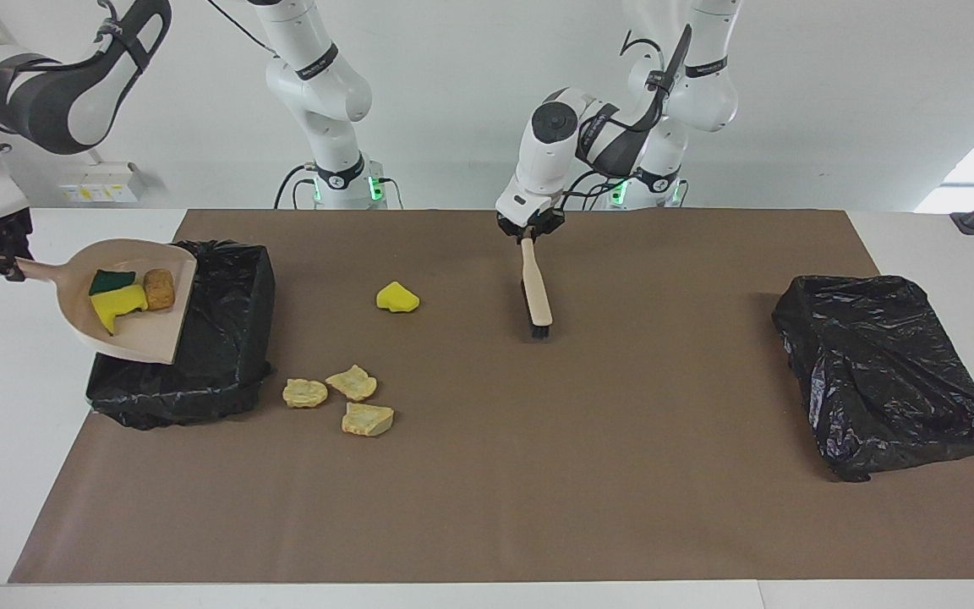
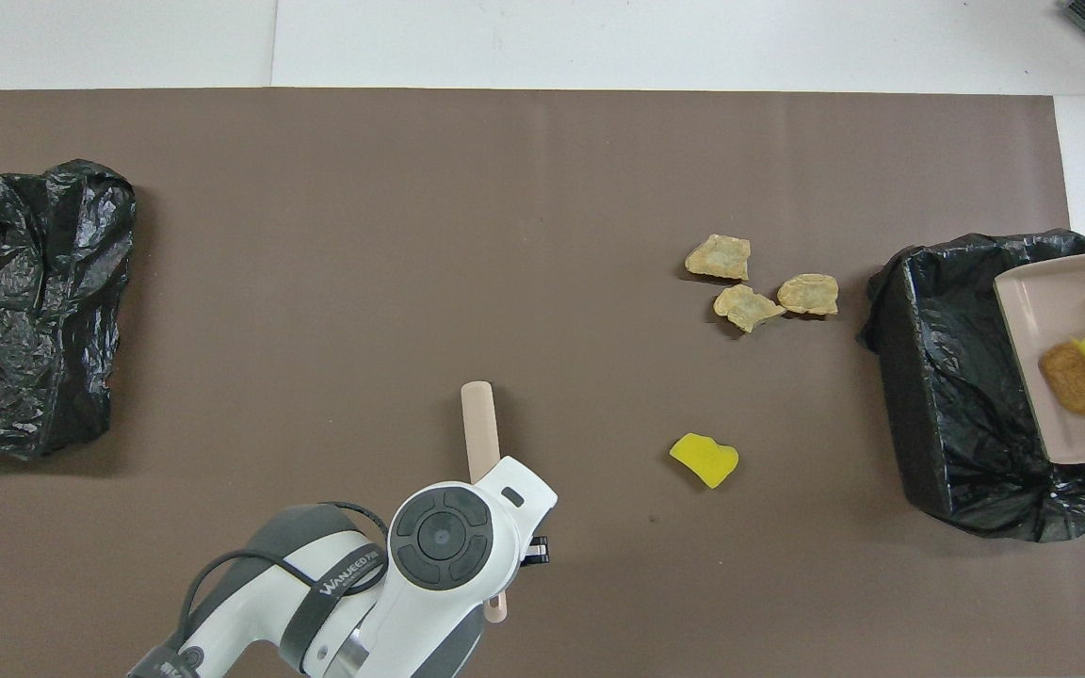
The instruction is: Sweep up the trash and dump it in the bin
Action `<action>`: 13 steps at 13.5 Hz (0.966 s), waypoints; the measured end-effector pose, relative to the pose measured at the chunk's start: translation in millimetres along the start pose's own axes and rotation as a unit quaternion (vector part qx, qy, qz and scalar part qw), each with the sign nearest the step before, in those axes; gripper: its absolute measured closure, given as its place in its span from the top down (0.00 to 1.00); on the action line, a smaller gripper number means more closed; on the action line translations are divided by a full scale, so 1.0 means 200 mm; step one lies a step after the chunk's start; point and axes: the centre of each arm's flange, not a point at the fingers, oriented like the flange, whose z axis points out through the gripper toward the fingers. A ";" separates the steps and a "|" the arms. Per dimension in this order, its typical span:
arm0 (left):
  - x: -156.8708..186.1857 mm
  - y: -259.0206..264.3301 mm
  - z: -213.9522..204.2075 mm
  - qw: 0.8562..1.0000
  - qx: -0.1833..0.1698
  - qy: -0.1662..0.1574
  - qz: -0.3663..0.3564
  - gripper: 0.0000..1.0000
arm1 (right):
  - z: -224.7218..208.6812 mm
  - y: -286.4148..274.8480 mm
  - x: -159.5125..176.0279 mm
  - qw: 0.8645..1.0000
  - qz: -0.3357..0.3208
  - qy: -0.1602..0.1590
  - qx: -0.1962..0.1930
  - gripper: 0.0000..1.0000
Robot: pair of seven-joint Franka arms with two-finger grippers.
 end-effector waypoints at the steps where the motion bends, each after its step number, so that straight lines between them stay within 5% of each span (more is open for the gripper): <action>1: -0.02 0.01 0.02 1.000 -0.001 0.001 0.004 0.27 | -0.01 0.02 0.06 1.000 0.006 -0.017 0.006 0.31; 8: -0.03 0.01 0.07 1.000 -0.002 0.004 0.005 0.33 | -0.34 -0.16 -0.05 0.995 0.033 -0.097 -0.006 0.31; 13: 0.17 -0.12 -0.05 0.999 -0.025 0.017 -0.023 0.97 | -0.30 -0.19 0.04 0.988 0.087 -0.130 0.010 0.31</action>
